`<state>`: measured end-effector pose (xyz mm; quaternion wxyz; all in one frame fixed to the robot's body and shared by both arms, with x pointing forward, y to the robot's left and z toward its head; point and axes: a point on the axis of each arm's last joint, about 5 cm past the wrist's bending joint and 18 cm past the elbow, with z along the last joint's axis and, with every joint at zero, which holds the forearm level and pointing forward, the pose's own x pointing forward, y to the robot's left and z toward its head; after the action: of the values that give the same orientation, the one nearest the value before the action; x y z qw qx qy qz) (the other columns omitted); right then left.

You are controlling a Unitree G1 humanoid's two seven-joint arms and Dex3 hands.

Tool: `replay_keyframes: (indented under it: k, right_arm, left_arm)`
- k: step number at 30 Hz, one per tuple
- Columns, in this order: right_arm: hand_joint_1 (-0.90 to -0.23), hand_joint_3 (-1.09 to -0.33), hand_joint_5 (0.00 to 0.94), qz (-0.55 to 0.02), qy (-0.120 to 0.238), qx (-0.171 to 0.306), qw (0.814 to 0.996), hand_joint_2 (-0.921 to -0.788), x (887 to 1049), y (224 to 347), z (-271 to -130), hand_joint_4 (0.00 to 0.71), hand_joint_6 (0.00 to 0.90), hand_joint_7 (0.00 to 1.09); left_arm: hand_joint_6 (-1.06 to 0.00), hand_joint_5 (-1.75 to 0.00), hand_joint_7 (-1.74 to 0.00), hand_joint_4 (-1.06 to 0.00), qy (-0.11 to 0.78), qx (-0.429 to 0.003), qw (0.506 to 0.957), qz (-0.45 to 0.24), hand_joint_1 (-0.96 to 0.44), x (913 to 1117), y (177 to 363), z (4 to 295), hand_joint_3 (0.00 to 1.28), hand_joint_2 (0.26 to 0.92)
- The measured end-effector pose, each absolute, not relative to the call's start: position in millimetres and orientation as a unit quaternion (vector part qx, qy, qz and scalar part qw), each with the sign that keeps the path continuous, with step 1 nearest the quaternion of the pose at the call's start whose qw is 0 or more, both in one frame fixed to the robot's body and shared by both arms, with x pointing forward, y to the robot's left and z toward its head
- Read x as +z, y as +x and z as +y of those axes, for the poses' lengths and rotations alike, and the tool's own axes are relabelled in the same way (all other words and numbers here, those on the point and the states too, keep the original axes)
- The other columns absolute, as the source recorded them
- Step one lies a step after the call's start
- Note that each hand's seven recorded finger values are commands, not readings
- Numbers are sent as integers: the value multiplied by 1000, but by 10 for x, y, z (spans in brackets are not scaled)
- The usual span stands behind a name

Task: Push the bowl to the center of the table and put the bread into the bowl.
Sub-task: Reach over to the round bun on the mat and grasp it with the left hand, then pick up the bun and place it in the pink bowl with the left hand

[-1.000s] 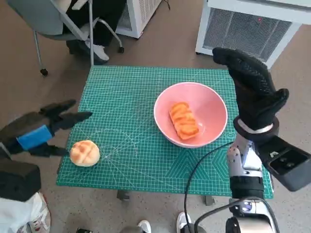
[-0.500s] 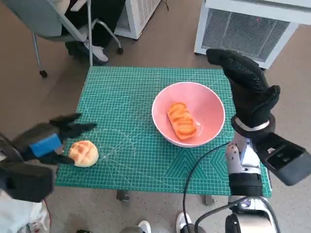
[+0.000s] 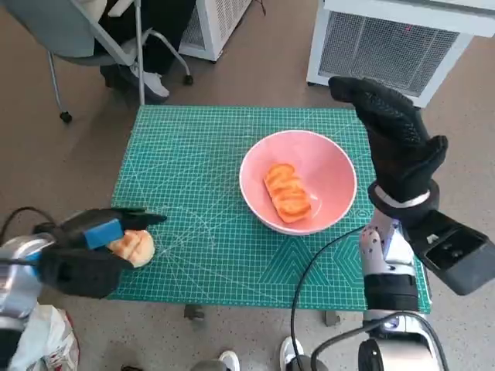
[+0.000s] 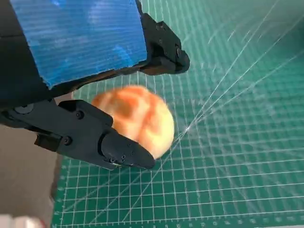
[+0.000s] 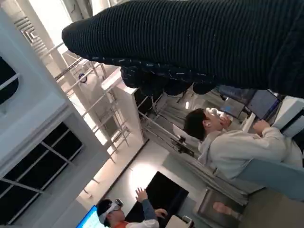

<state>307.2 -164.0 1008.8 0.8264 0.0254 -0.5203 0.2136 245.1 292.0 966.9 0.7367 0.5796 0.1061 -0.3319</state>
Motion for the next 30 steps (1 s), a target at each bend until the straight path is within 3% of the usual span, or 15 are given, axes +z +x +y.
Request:
replay_keyframes:
  k: [2, 3, 4, 6, 9, 15, 21, 24, 30]
  right_arm:
    - [-561, -797, 449, -521, 24, 213, 826, -921, 10093, 3070, -1643, -1, -1, 645]
    - [-561, -798, 449, -522, 24, 213, 825, -921, 10097, 3069, -1644, -1, -1, 644]
    - [-560, -799, 449, -524, 23, 213, 824, -921, 10104, 3067, -1645, -1, -1, 643]
    - [-559, -801, 448, -526, 22, 214, 823, -921, 10115, 3064, -1642, -1, -1, 641]
    - [-559, -804, 447, -529, 21, 213, 821, -921, 10128, 3060, -1640, -1, -1, 639]
    - [-563, -807, 445, -532, 20, 208, 820, -921, 10142, 3052, -1647, -1, -1, 637]
    - [-565, -808, 444, -531, 19, 204, 822, -921, 10136, 3047, -1669, -1, -1, 636]
    - [-565, -808, 441, -531, 19, 203, 822, -921, 10136, 3048, -1675, -1, -1, 636]
    - [-565, -809, 435, -530, 18, 202, 823, -921, 10138, 3049, -1680, -1, -1, 634]
  left_arm:
    - [-652, -186, -290, -654, 582, -328, 737, 103, -119, 9656, 2471, 2913, 6, 847]
    - [-625, -284, -445, -657, 584, -325, 737, 101, -103, 9656, 2483, 2908, 5, 855]
    - [-610, -632, -750, -607, 584, -323, 738, 100, -66, 9654, 2494, 2906, 60, 879]
    - [-590, -937, -1016, -572, 587, -319, 738, 97, -34, 9643, 2509, 2902, 107, 899]
    - [-572, -1153, -1183, -574, 596, -312, 734, 93, -12, 9635, 2526, 2895, 131, 913]
    - [-578, -1230, -1207, -629, 601, -308, 732, 91, -2, 9669, 2543, 2905, 112, 919]
    - [-652, -1307, -1135, -564, 594, -314, 737, 73, 0, 9802, 2539, 2884, 112, 919]
    - [-683, -1367, -1085, -520, 589, -303, 748, 36, 1, 9934, 2536, 2864, 117, 920]
    - [-678, -1322, -1128, -525, 587, -279, 756, -77, 1, 10345, 2578, 2741, 115, 920]
